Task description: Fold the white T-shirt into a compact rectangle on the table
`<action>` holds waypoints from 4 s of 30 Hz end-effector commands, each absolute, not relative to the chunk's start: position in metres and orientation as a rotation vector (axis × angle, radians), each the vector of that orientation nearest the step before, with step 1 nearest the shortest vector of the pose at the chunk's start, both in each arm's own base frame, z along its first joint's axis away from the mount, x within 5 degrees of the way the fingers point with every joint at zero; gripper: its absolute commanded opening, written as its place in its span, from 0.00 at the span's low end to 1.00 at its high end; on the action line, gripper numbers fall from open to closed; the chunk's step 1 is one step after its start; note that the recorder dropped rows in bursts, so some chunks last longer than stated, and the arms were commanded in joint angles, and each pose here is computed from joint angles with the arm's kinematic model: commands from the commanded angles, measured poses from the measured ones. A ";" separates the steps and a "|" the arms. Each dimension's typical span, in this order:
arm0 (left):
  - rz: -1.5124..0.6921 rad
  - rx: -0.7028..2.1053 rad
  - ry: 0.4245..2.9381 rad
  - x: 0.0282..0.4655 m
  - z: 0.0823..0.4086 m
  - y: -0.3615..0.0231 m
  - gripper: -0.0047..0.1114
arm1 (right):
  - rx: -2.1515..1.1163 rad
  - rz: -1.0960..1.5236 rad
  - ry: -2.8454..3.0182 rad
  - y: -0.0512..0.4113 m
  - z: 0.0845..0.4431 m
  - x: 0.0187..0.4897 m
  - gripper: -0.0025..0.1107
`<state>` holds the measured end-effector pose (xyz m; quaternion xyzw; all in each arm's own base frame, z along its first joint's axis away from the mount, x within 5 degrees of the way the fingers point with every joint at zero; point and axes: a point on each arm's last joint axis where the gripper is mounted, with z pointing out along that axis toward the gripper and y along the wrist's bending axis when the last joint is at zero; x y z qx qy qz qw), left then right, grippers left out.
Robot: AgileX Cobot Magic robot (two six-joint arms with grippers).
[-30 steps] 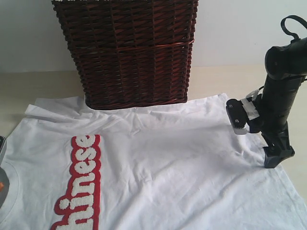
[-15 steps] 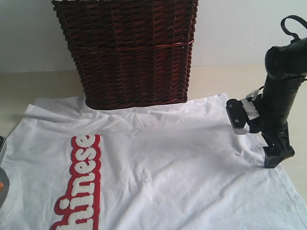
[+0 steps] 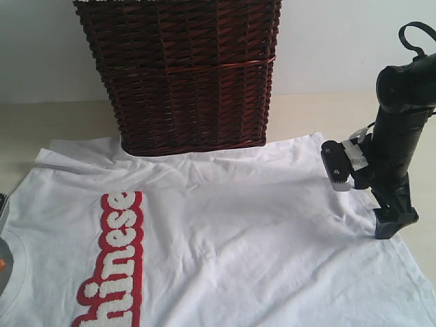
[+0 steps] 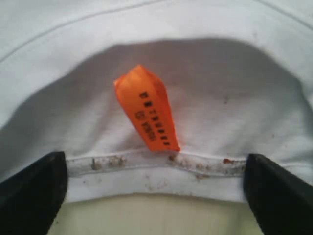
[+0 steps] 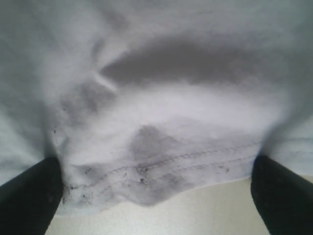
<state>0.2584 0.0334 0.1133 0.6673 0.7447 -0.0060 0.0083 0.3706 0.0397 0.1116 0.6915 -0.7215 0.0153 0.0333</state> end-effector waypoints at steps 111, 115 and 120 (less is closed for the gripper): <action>0.375 1.861 2.143 0.292 0.157 0.029 0.04 | 1.894 0.228 -2.327 0.027 0.099 0.376 0.02; 0.453 1.593 2.154 0.297 0.202 0.031 0.04 | 1.844 0.178 -2.407 0.029 0.113 0.373 0.02; 0.522 1.355 2.162 0.284 0.244 0.039 0.04 | 1.725 0.070 -2.539 0.029 0.141 0.364 0.02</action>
